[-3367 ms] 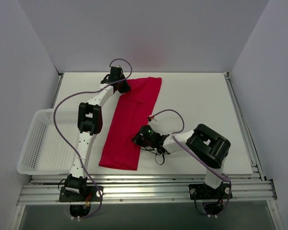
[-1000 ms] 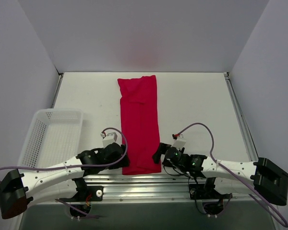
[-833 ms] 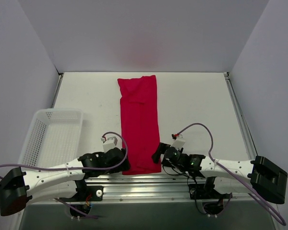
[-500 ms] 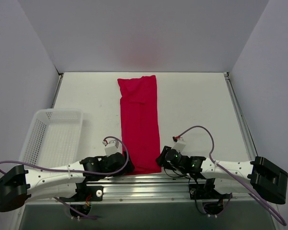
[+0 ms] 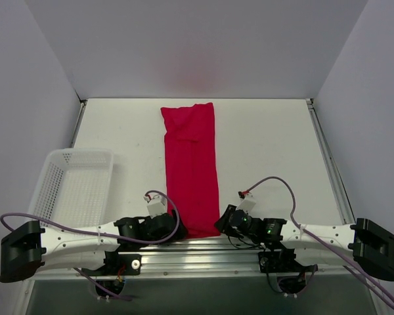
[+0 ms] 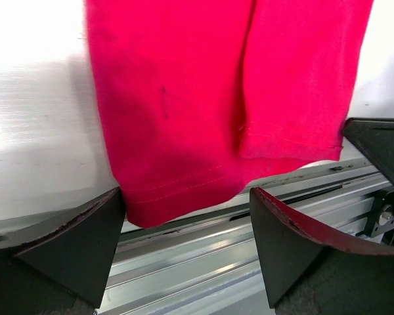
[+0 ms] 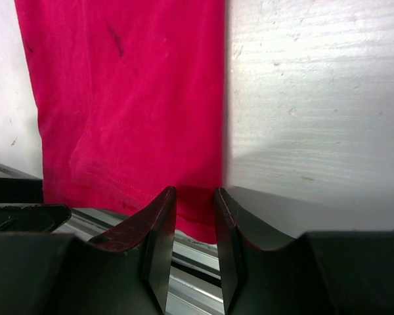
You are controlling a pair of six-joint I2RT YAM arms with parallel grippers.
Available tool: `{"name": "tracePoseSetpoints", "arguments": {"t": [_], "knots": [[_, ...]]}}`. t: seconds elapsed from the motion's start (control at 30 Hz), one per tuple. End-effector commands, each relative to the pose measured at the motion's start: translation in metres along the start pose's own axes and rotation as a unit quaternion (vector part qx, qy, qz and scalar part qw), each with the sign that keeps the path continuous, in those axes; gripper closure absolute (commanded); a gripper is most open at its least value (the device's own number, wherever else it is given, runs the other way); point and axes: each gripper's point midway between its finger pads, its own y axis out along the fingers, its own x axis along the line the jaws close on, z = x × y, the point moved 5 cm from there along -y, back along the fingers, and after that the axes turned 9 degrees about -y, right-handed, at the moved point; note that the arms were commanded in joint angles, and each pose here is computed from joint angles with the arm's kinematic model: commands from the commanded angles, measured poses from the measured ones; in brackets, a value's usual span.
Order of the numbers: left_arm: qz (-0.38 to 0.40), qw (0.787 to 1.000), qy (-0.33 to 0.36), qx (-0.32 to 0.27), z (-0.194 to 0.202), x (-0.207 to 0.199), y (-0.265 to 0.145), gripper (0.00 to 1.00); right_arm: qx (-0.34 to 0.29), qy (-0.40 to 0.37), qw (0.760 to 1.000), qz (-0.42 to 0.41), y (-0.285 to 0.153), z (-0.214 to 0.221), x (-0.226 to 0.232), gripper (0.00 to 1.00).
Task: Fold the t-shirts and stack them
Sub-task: Grab the bottom of the folded rectangular tshirt with both arms
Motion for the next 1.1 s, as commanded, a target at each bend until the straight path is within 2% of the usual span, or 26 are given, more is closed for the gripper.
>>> {"name": "tracePoseSetpoints", "arguments": {"t": [0.0,0.4,0.5,0.53,0.63,0.8,1.07], "knots": [[-0.03,1.0,-0.007,0.002,0.008,0.016,0.007,0.15,-0.004,0.007,1.0,0.008,-0.002,0.003,-0.002,0.74],[-0.043,0.999,-0.008,-0.017,0.006,0.023,0.009,0.21,0.005,0.003,1.0,0.016,-0.002,0.014,-0.005,0.77],[-0.045,0.999,-0.011,-0.019,0.005,0.025,0.007,0.22,0.005,-0.001,0.999,0.032,-0.007,0.015,-0.012,0.61],[-0.045,0.999,-0.012,-0.02,0.005,0.026,0.006,0.22,0.005,0.0,0.999,0.034,-0.008,0.016,-0.014,0.48],[-0.045,0.999,-0.013,-0.023,0.004,0.03,0.005,0.22,0.0,0.003,0.999,0.038,-0.012,0.015,-0.018,0.29],[-0.046,0.998,-0.013,-0.028,0.002,0.03,0.003,0.22,-0.004,0.006,0.999,0.038,-0.012,0.015,-0.02,0.29],[-0.053,0.998,-0.017,-0.029,0.003,0.037,0.005,0.26,0.009,0.005,1.0,0.023,0.003,0.023,-0.009,0.43]]}}
